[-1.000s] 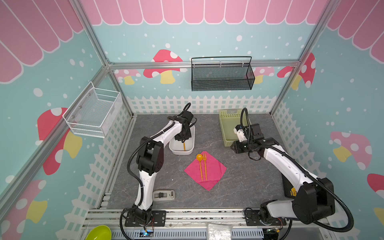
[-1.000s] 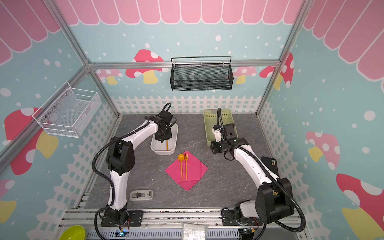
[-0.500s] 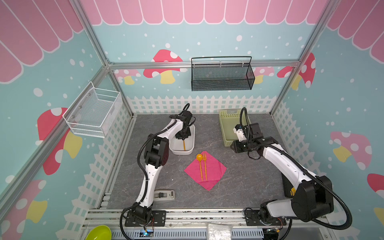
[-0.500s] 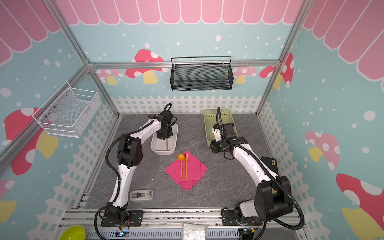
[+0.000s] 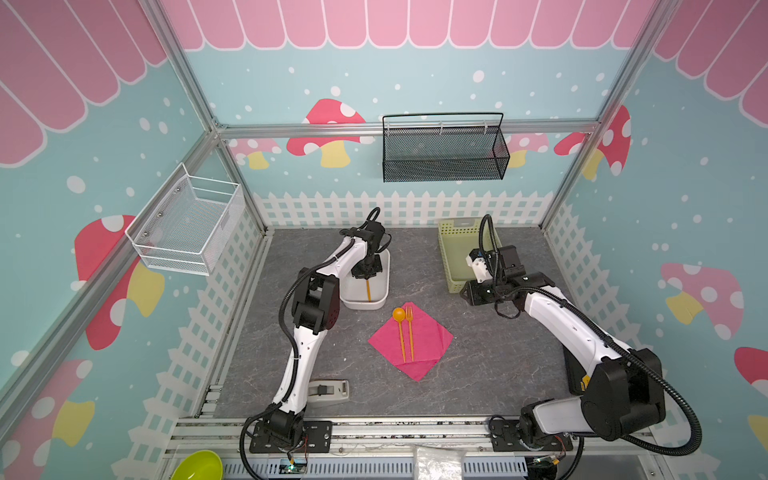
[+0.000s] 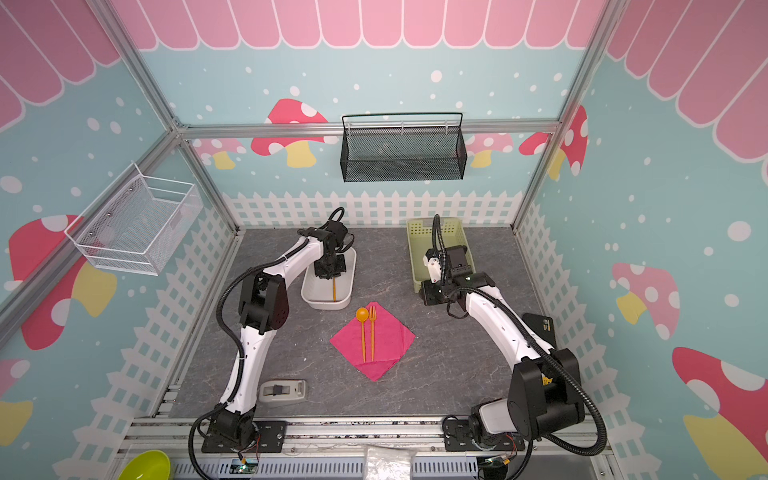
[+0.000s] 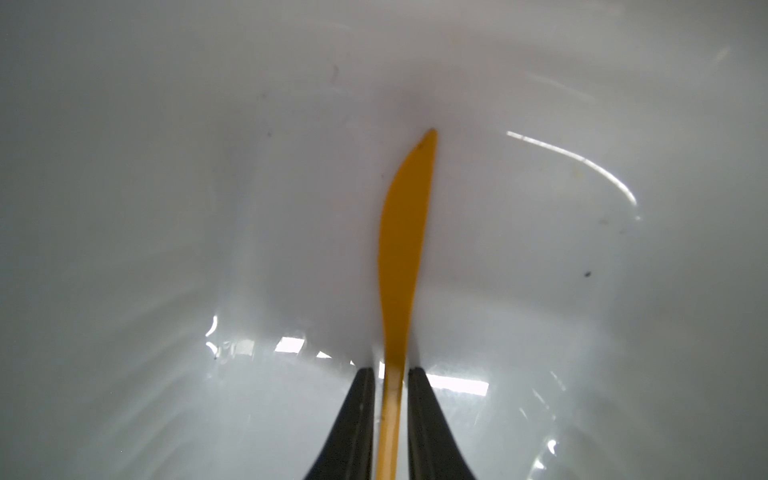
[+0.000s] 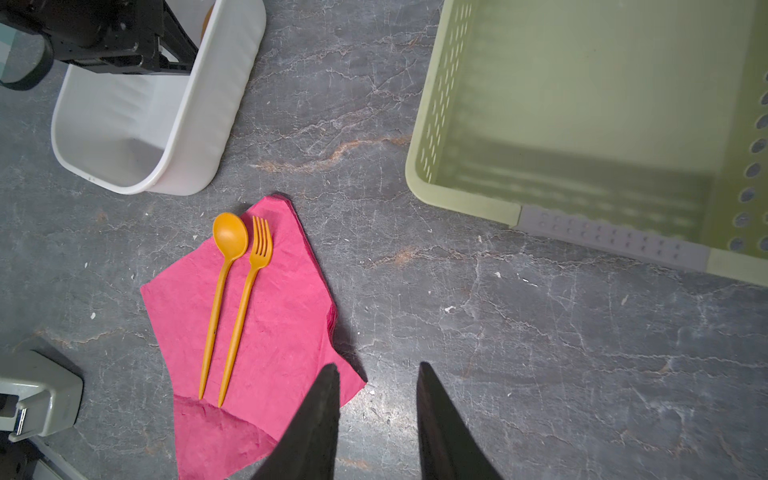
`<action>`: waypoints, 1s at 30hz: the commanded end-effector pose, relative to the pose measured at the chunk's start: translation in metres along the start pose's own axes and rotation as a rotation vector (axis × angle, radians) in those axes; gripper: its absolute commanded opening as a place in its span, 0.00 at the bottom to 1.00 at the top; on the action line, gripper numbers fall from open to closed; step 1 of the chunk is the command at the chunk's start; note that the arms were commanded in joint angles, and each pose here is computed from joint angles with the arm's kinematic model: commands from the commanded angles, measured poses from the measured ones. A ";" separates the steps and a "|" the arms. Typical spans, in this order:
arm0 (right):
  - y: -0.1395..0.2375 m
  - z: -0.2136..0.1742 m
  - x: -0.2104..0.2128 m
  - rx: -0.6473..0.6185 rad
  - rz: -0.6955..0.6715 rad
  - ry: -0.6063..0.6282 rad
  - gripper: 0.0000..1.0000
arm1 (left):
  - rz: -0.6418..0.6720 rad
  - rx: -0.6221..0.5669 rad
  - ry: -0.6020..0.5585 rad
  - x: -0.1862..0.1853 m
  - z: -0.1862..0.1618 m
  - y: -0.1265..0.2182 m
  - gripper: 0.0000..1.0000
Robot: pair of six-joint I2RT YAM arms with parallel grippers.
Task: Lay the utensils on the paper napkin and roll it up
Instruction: 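Grasp the orange knife handle with the left gripper and lift it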
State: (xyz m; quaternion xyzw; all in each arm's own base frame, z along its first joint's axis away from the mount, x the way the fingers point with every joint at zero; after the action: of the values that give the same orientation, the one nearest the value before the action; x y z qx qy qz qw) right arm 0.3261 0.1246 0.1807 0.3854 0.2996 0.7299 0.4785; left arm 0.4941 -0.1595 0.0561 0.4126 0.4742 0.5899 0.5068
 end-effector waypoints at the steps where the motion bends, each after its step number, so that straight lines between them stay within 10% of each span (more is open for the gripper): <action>1: 0.003 0.005 -0.001 0.000 -0.008 -0.006 0.34 | -0.003 0.053 -0.022 0.004 -0.010 -0.006 0.18; 30: 0.004 0.005 -0.001 -0.002 -0.011 -0.009 0.34 | 0.005 0.135 -0.068 0.009 -0.031 -0.026 0.12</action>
State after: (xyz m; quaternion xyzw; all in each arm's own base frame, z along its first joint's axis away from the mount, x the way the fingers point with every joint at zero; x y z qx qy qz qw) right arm 0.3254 0.1244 0.1802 0.3873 0.3008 0.7285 0.4783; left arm 0.4809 -0.1610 0.0522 0.4321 0.4805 0.5630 0.5152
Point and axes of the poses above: each gripper's point midway between its finger pads, its own y axis back along the fingers, its own x axis along the line the jaws close on, z = x × y, the point moved 3 cm from there along y, back along the fingers, and after that the axes turned 5 degrees about -y, right-handed, at the moved point
